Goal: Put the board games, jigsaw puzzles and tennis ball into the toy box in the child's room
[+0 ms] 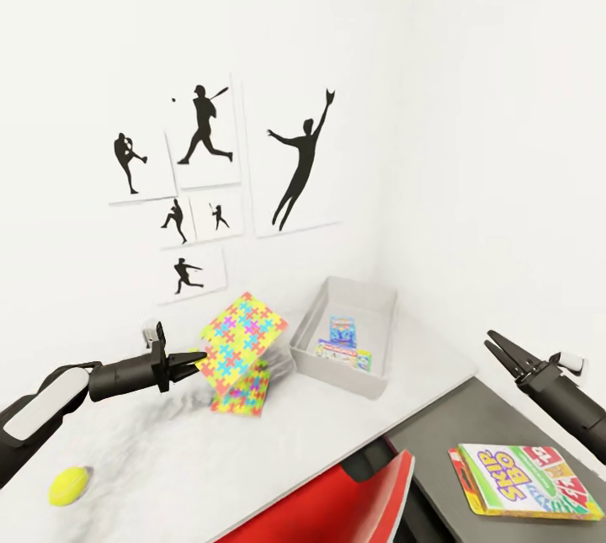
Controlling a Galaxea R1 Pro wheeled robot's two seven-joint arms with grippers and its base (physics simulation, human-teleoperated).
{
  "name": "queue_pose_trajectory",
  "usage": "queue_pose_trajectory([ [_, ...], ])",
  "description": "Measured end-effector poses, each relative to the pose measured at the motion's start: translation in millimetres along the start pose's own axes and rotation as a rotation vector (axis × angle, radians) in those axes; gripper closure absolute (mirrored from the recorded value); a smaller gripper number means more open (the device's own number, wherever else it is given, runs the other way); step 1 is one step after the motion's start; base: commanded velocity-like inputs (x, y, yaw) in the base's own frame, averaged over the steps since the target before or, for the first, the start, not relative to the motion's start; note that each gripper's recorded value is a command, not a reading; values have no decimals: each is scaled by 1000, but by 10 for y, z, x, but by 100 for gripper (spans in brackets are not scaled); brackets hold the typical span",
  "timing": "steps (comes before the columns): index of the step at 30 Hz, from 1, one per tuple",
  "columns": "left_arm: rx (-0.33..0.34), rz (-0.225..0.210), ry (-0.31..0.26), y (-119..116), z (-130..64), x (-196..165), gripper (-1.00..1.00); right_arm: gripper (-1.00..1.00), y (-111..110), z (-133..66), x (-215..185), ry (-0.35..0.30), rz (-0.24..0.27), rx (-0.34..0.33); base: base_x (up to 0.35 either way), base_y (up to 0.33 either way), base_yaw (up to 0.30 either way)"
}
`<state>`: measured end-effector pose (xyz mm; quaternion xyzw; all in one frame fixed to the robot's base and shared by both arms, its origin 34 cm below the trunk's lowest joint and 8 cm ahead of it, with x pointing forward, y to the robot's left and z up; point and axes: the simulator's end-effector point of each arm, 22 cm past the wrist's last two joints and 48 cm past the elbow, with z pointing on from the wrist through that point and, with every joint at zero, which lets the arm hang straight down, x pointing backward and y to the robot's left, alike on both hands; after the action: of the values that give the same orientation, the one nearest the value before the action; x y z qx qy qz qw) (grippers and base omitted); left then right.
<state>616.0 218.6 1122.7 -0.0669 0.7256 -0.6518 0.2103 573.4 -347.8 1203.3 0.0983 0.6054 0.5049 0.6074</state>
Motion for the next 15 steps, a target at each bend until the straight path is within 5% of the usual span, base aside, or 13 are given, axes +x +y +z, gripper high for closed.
queue_pose_trajectory([
  [15,1,-1,0,0,6,1,100,-100,1,1,-1,-1,1,-1,94,0,0],
])
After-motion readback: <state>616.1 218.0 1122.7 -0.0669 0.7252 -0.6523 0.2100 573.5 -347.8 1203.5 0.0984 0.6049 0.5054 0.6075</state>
